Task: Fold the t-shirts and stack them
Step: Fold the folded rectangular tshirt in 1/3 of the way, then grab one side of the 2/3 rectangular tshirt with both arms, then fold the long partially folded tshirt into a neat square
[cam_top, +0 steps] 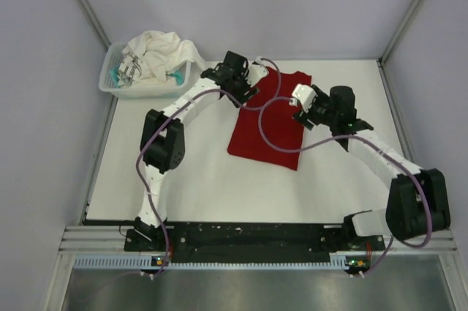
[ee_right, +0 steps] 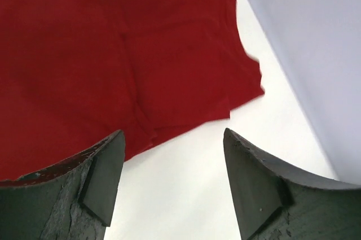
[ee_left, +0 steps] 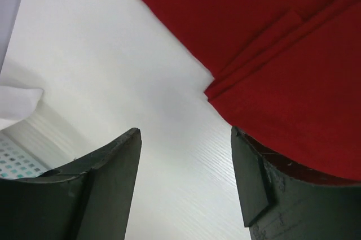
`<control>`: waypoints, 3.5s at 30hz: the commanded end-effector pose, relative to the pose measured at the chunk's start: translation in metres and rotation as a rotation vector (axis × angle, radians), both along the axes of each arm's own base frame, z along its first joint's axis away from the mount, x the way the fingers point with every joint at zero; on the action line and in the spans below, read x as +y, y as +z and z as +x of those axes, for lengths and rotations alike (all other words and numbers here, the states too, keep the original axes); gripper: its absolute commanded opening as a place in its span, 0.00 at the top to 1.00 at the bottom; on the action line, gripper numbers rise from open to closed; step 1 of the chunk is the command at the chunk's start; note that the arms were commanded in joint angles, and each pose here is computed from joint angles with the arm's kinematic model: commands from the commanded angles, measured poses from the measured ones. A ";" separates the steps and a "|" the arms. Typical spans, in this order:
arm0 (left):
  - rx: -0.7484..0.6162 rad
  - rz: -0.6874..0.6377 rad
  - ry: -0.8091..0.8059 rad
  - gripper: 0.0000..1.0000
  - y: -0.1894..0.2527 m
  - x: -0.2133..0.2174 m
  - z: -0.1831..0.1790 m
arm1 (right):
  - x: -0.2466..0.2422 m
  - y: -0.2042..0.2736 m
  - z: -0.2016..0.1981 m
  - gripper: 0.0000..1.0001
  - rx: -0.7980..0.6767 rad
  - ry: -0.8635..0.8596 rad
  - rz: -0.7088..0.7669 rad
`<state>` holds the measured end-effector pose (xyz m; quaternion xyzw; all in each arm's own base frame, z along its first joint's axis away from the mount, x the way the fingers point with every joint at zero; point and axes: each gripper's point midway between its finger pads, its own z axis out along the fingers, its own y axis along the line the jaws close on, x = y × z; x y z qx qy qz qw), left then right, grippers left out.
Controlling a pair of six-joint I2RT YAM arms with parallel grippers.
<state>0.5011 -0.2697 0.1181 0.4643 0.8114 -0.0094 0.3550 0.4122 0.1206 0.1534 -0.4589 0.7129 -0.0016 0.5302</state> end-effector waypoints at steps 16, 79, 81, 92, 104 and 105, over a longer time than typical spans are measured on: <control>-0.034 0.133 -0.784 0.30 -0.060 0.011 -0.182 | 0.040 -0.118 -0.152 0.40 0.353 0.414 -0.465; 0.251 -0.181 -0.065 1.00 0.067 0.047 -0.092 | 0.041 0.038 -0.037 1.00 0.302 0.008 0.058; 0.238 -0.185 -0.039 1.00 0.059 0.044 -0.079 | 0.040 0.030 -0.024 1.00 0.320 -0.031 0.045; 0.150 -0.186 0.044 0.96 0.032 0.032 -0.020 | 0.025 -0.017 0.023 1.00 0.367 -0.190 -0.009; 0.019 -0.197 0.282 0.55 0.016 0.031 0.056 | -0.020 -0.067 0.092 0.71 0.389 -0.653 0.019; 0.005 -0.195 0.300 0.52 0.017 0.032 0.064 | -0.025 -0.071 0.095 0.68 0.409 -0.701 0.033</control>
